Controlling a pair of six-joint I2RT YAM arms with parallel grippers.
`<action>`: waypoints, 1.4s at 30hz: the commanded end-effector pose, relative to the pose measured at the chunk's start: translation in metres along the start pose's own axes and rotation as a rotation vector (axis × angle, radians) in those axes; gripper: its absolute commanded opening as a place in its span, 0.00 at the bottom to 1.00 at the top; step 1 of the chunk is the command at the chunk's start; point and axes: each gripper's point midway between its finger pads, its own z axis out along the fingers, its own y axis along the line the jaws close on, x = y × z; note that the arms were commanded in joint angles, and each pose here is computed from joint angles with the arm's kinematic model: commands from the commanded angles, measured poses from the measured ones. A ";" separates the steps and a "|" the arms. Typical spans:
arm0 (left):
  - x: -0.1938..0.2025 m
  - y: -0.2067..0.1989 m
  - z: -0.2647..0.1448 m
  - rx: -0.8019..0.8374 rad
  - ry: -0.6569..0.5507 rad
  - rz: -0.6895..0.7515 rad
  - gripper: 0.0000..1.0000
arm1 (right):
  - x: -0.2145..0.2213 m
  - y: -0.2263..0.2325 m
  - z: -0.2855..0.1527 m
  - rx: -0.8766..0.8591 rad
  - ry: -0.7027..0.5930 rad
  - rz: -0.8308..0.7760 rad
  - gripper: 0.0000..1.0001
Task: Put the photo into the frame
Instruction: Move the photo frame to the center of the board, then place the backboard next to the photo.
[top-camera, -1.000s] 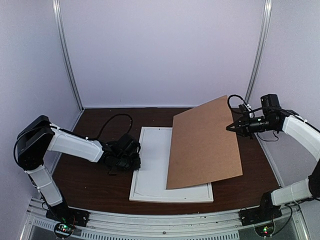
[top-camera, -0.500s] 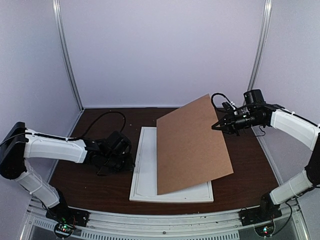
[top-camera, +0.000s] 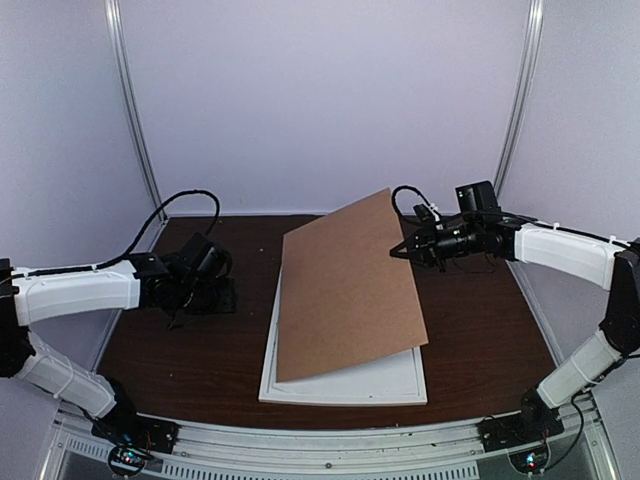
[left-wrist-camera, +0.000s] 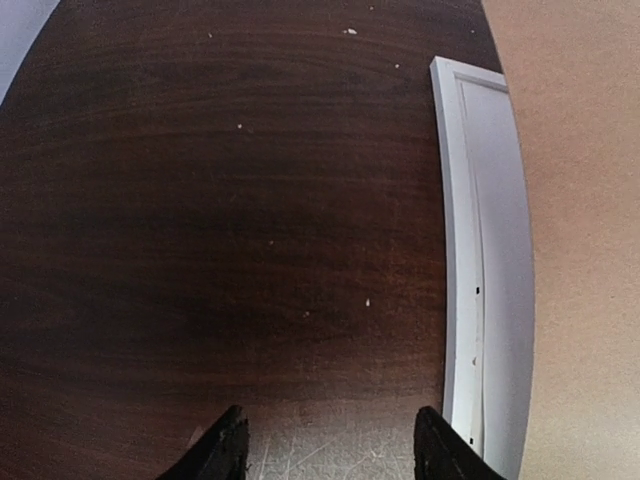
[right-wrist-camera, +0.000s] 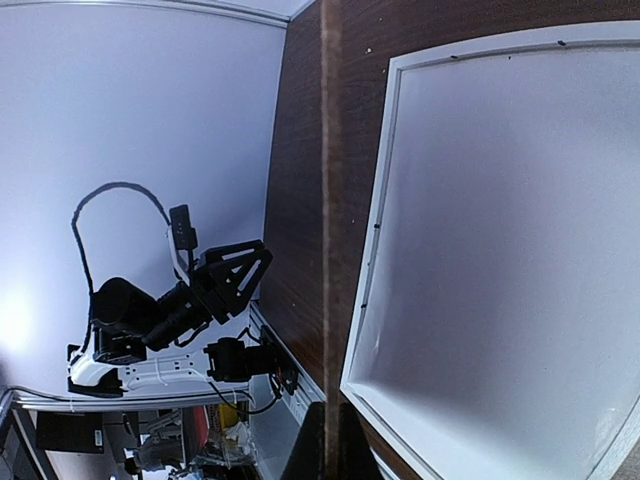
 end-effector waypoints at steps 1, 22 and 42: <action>-0.025 0.000 -0.011 -0.021 -0.062 0.060 0.59 | -0.012 0.017 0.010 -0.075 -0.050 -0.017 0.00; -0.023 -0.014 0.005 -0.006 -0.018 0.089 0.71 | 0.006 -0.016 0.025 -0.052 -0.027 0.047 0.00; -0.019 -0.016 0.008 -0.001 -0.002 0.097 0.71 | 0.014 -0.035 0.032 -0.019 -0.002 0.067 0.00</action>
